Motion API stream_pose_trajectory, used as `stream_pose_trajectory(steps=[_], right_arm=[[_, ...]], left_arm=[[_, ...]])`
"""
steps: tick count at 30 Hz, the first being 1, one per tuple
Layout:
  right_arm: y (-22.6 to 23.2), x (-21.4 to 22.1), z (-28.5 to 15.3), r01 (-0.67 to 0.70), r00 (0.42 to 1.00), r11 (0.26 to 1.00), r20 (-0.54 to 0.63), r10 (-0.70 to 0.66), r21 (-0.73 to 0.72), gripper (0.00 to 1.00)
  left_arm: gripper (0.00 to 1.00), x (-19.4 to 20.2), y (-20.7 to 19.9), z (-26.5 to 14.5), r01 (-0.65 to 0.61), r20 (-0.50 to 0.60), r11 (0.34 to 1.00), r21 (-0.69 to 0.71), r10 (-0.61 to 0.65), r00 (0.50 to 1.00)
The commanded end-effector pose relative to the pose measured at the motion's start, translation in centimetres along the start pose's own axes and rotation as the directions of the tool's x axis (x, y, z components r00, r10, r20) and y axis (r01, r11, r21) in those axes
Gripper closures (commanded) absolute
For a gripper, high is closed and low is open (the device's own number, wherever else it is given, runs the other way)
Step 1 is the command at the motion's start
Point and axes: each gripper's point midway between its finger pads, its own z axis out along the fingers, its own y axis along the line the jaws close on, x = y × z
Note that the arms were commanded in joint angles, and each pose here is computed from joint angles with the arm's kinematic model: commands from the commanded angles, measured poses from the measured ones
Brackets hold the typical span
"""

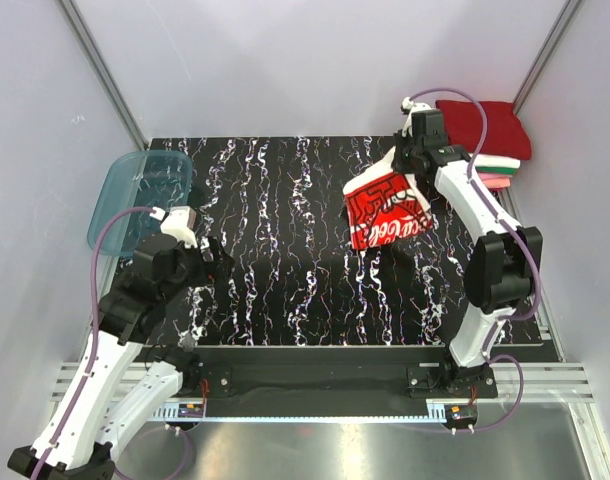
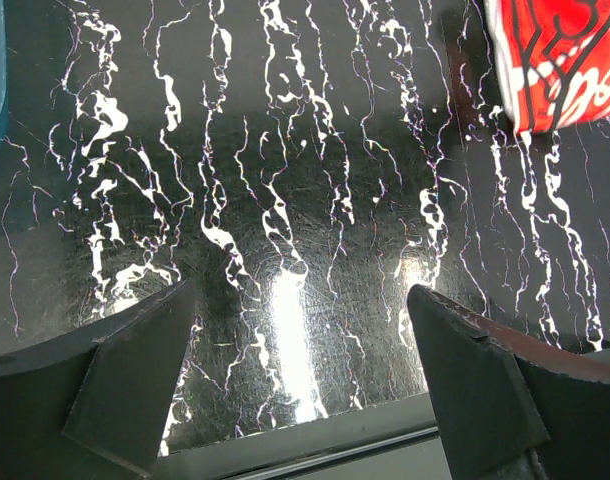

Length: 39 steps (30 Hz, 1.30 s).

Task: Fold and stack the t-shirts
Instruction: Neatly place the folded tshirt to the corner

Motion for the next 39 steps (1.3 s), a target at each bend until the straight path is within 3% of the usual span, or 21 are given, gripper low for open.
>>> stream_pose_trajectory(steps=[1, 11, 21, 39], right_arm=[[-3.3, -4.4, -0.6, 0.120, 0.988, 0.979, 0.076, -0.134, 0.163, 1.00], [-6.9, -12.1, -1.8, 0.230, 0.933, 0.927, 0.205, -0.297, 0.297, 1.00], [-9.2, -21.5, -5.7, 0.233, 0.855, 0.899, 0.363, -0.371, 0.371, 1.00], [-12.8, -26.8, -11.3, 0.156, 0.782, 0.923, 0.527, -0.332, 0.351, 1.00]], left_arm=[[0.07, -1.2, -0.2, 0.4, -0.003, 0.053, 1.000, 0.010, 0.003, 0.999], [0.08, -0.9, -0.3, 0.8, -0.005, 0.040, 1.000, 0.015, 0.005, 0.999], [0.09, -0.6, -0.1, 1.6, -0.003, 0.008, 1.000, 0.011, 0.003, 1.000], [0.12, -0.5, 0.3, 2.1, 0.006, -0.004, 1.000, -0.005, -0.006, 1.000]])
